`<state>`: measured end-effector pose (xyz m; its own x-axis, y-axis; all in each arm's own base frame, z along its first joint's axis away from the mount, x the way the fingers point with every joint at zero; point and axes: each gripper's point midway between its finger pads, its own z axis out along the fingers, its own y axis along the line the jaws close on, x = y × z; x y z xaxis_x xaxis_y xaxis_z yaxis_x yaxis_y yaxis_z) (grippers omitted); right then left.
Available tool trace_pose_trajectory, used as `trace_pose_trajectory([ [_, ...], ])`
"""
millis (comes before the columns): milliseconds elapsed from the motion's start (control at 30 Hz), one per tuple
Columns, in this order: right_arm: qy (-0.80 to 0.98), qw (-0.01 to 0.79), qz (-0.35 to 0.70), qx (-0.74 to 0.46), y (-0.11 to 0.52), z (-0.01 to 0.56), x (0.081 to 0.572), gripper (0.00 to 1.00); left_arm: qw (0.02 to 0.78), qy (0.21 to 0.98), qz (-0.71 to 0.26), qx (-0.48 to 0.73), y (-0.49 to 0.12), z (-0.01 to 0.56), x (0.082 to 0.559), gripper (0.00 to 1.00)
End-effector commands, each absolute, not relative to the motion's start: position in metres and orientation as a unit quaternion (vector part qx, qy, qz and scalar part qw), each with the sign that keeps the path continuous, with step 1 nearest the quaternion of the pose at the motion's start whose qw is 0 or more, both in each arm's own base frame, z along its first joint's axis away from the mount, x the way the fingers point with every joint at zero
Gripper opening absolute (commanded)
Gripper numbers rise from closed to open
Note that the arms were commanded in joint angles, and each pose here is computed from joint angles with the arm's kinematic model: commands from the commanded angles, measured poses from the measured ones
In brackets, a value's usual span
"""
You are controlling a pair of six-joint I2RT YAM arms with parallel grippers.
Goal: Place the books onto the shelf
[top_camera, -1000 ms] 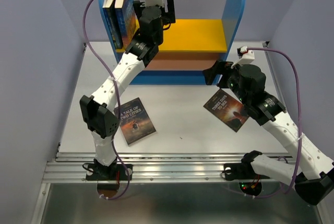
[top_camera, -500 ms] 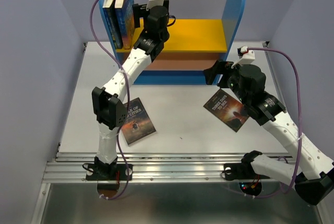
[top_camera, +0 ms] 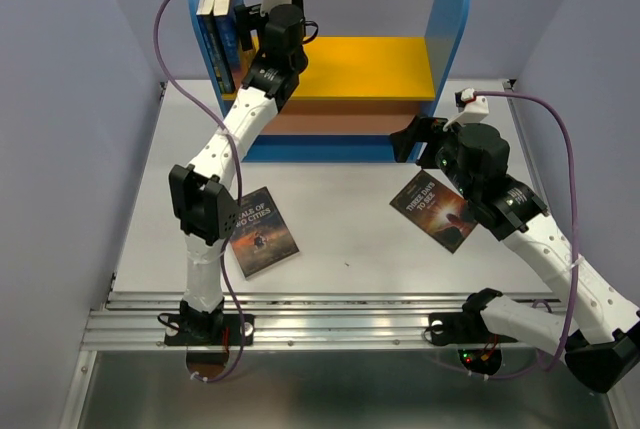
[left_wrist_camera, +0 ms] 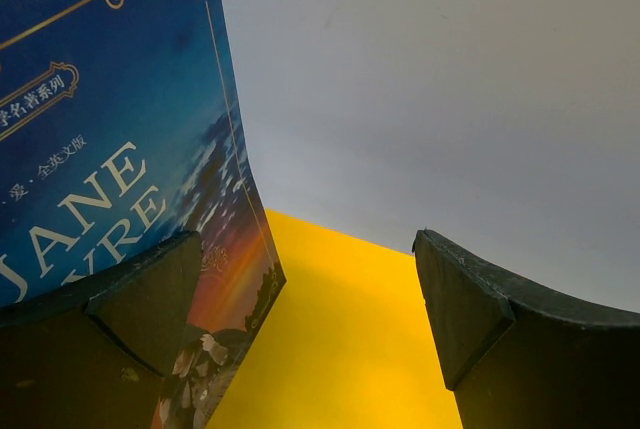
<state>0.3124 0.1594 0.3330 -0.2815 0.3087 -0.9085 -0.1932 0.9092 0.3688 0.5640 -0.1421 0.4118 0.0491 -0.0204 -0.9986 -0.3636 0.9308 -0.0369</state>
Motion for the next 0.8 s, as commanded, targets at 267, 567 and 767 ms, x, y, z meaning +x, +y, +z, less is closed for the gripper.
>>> trace_pose_trajectory([
  [267,0.755,0.62,0.21,0.043,0.154,0.354,0.313,1.0,0.717,0.66,0.128,-0.186,-0.101,0.433,0.548,0.99],
  [567,0.757,0.617,0.209,0.042,0.155,0.35,0.313,1.0,0.733,0.662,0.043,-0.152,-0.109,0.443,0.543,0.99],
  [767,0.755,0.62,0.209,0.042,0.154,0.352,0.313,1.0,0.74,0.656,0.028,-0.145,-0.105,0.451,0.538,0.99],
])
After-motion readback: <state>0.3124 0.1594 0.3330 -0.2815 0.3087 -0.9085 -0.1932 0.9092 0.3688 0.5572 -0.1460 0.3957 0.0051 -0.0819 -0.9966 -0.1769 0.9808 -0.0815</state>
